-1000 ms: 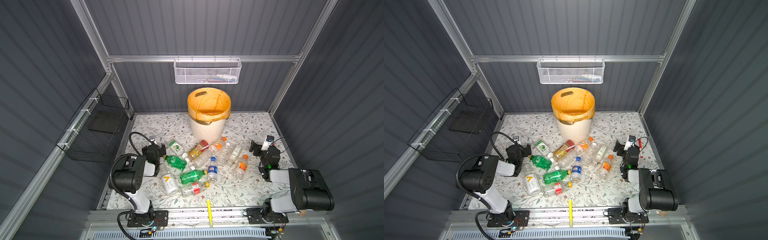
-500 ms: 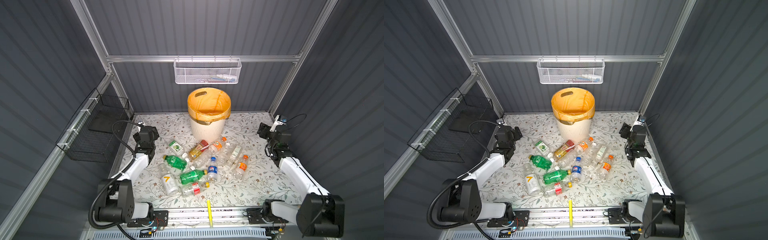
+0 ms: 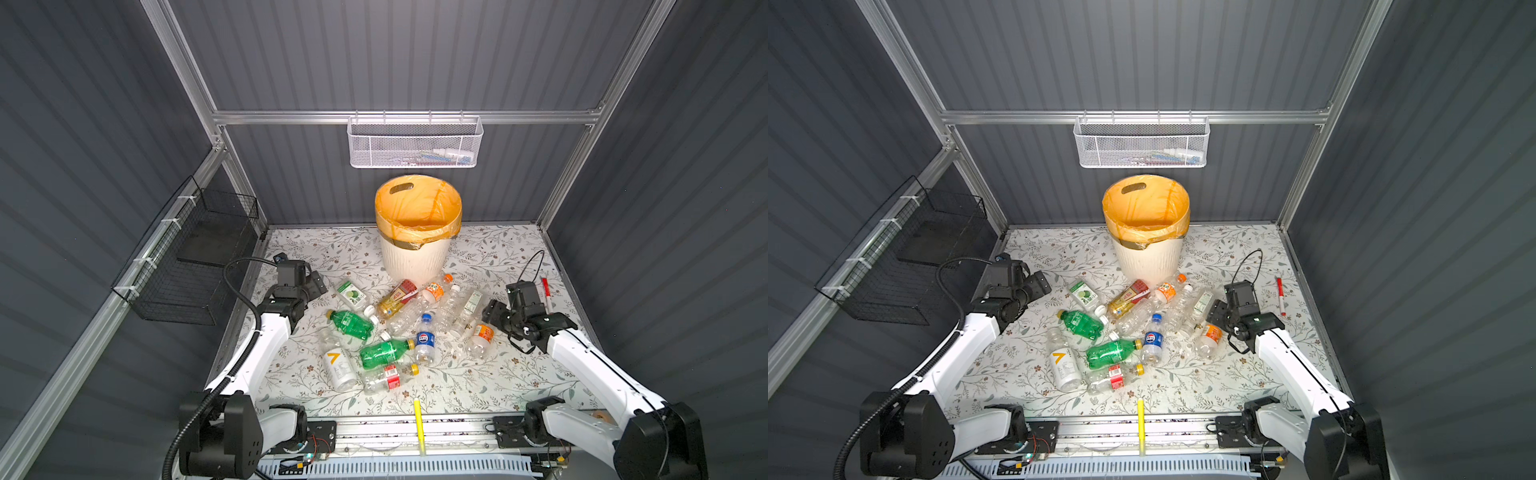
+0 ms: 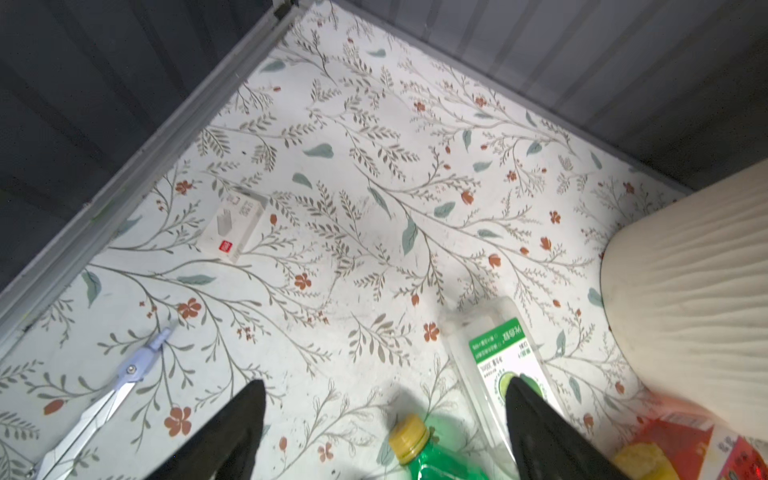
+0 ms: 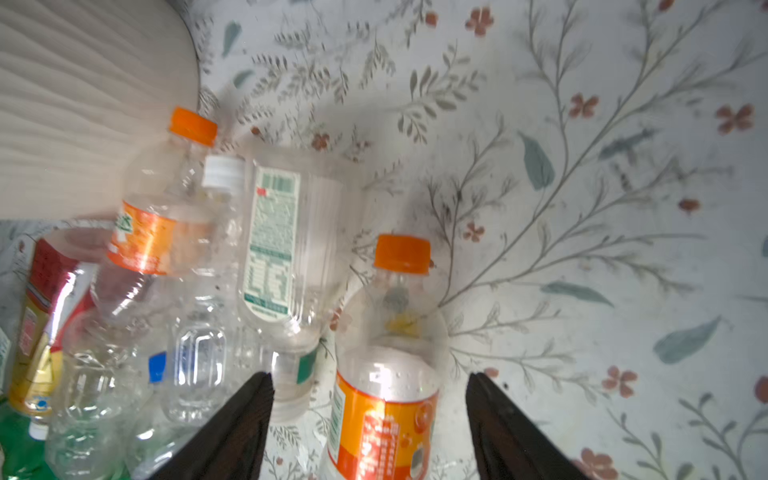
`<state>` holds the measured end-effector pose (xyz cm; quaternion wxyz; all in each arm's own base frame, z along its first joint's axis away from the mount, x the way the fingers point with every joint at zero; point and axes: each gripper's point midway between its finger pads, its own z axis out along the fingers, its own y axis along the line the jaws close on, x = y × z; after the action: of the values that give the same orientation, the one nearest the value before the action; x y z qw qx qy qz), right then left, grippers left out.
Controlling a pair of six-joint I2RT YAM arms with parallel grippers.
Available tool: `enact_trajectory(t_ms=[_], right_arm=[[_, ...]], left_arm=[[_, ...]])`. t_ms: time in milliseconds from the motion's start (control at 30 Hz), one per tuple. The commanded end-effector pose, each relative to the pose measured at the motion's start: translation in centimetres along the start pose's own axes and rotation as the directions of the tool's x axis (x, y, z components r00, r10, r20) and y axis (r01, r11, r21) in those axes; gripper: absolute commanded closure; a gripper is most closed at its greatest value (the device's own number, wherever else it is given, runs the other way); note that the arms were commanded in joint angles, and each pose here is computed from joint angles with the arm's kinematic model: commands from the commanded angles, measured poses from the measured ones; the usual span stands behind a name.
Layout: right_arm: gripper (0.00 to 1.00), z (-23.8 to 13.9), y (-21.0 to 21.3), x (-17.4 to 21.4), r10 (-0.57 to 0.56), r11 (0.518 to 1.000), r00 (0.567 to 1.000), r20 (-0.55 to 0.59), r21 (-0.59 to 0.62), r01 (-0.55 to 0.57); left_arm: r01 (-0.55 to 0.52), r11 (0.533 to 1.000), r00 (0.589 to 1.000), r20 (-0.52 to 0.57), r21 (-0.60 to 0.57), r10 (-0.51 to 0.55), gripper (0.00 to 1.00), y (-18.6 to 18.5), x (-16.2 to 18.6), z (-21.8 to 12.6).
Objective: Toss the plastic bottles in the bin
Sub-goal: 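Move both grippers from rest toward the bottle cluster, then grasp the orange-capped clear bottle with the right gripper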
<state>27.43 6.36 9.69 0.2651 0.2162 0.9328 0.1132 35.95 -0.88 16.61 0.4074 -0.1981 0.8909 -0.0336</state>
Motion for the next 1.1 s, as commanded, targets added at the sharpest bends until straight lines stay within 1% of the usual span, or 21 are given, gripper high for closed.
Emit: enact_trajectory(t_ms=[0, 100, 233, 367, 533, 700, 867, 1067], right_arm=[[0.24, 0.6, -1.1, 2.6, 0.048, 0.998, 0.996, -0.079, 0.051, -0.044], [0.25, 1.7, -1.4, 3.4, 0.071, 0.996, 0.993, -0.092, 0.059, -0.066], [0.25, 3.0, -1.4, 4.3, 0.085, 0.994, 0.990, -0.113, 0.073, -0.077], [0.27, 4.0, -1.6, 4.9, 0.104, 0.992, 0.986, -0.128, 0.085, -0.094], [0.35, 4.8, -1.4, 5.0, 0.143, 0.988, 0.983, -0.117, 0.071, -0.135], [0.40, 4.0, -2.5, 4.8, 0.192, 0.978, 0.979, -0.064, 0.091, -0.186], [0.41, 1.7, -3.8, 4.0, 0.250, 0.964, 0.968, 0.006, 0.094, -0.250], [0.41, -0.1, -6.6, 3.9, 0.352, 0.932, 0.935, 0.042, 0.072, -0.354]], left_arm=[[0.009, 0.999, 0.996, -0.084, 0.036, -0.006, 0.09, -0.3, 2.2, -0.4], [0.003, 0.999, 0.994, -0.108, 0.040, 0.002, 0.09, -0.4, 2.8, 0.0], [0.020, 0.998, 0.991, -0.137, 0.054, -0.012, 0.09, -0.6, 3.5, 0.4], [0.029, 0.998, 0.990, -0.140, 0.062, -0.020, 0.09, -0.7, 3.7, 0.6], [0.031, 0.998, 0.988, -0.153, 0.060, -0.021, 0.09, -0.7, 4.1, 1.0], [0.030, 0.998, 0.987, -0.158, 0.062, -0.020, 0.09, -0.8, 4.2, 1.3], [0.033, 0.997, 0.987, -0.162, 0.075, -0.020, 0.10, -1.1, 4.2, 1.6], [0.047, 0.995, 0.983, -0.183, 0.093, -0.030, 0.11, -1.6, 4.5, 2.1]])
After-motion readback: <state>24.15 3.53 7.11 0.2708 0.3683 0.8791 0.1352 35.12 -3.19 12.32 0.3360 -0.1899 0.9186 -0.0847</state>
